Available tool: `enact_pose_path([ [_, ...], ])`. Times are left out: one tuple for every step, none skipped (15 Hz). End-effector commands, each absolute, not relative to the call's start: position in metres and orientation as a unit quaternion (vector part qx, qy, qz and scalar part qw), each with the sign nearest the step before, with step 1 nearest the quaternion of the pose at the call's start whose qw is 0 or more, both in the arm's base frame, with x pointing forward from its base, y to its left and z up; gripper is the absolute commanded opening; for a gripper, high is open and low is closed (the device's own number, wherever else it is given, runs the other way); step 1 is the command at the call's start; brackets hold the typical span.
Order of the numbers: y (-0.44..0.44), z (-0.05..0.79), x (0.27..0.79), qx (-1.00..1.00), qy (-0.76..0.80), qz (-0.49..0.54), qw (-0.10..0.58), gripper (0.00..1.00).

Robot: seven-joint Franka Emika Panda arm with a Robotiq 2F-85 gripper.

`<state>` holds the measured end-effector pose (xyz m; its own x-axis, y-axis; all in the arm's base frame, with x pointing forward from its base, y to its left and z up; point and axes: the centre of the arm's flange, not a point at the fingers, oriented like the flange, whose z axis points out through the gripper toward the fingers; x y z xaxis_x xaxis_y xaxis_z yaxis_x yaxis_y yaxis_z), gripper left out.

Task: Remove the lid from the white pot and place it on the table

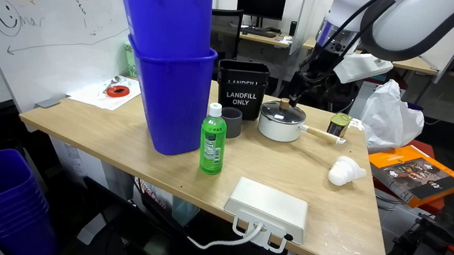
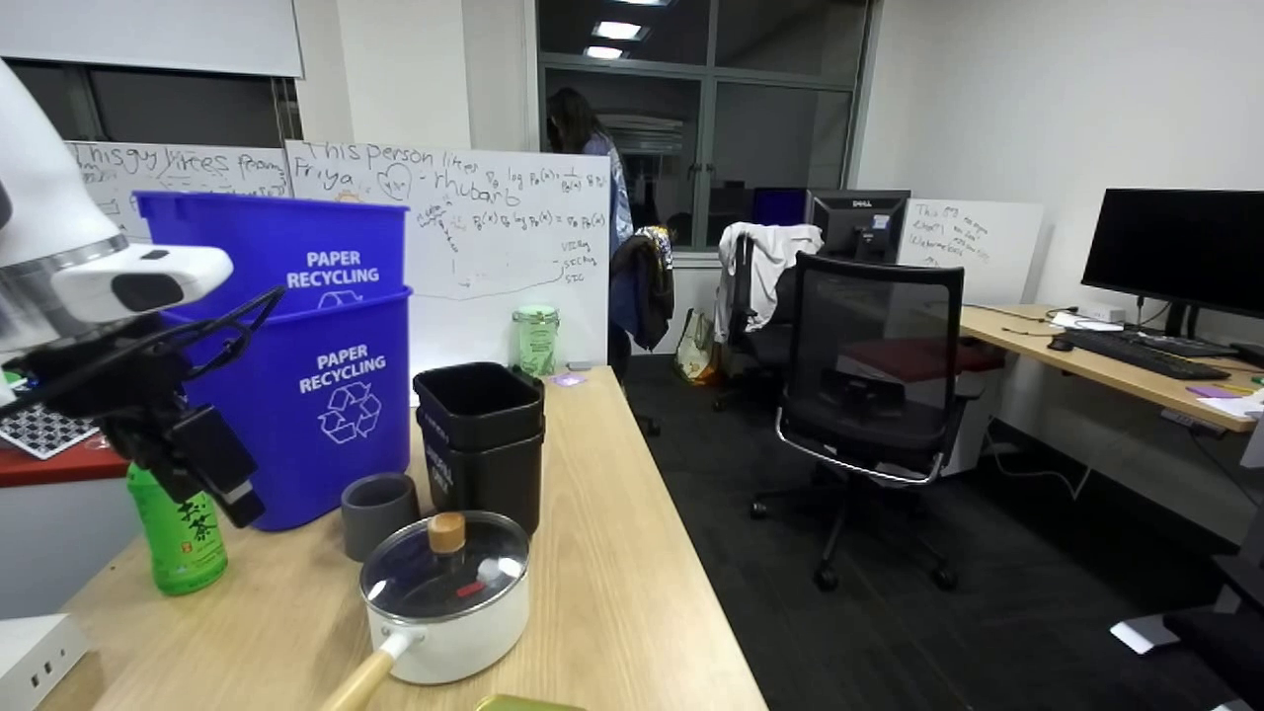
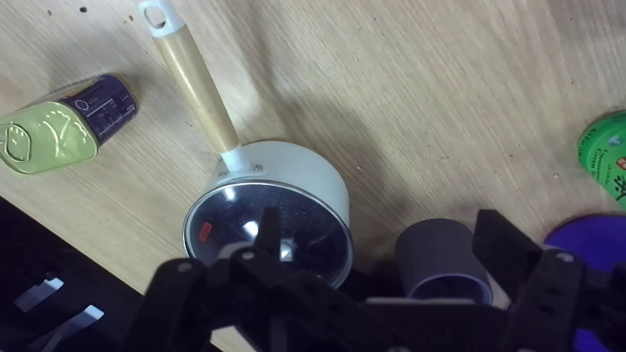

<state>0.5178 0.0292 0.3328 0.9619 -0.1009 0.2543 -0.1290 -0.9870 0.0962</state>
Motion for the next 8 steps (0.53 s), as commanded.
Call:
enact_pose_path([
  [0.029,0.333,0.518,0.989,-0.058,0.125,0.056,1.0],
  [0.029,0.333,0.518,0.989,-0.058,0.125,0.056,1.0],
  [0.029,0.333,0.518,0.989,-0.058,0.125,0.056,1.0],
  [0.027,0.333,0.522,0.988,-0.062,0.131,0.059,1.0],
  [0.024,0.332,0.526,0.987,-0.063,0.136,0.061,1.0],
  [0.02,0.333,0.532,0.986,-0.065,0.142,0.061,1.0],
  [0.014,0.333,0.538,0.984,-0.066,0.15,0.064,1.0],
  [0.008,0.334,0.544,0.983,-0.066,0.156,0.068,1.0],
])
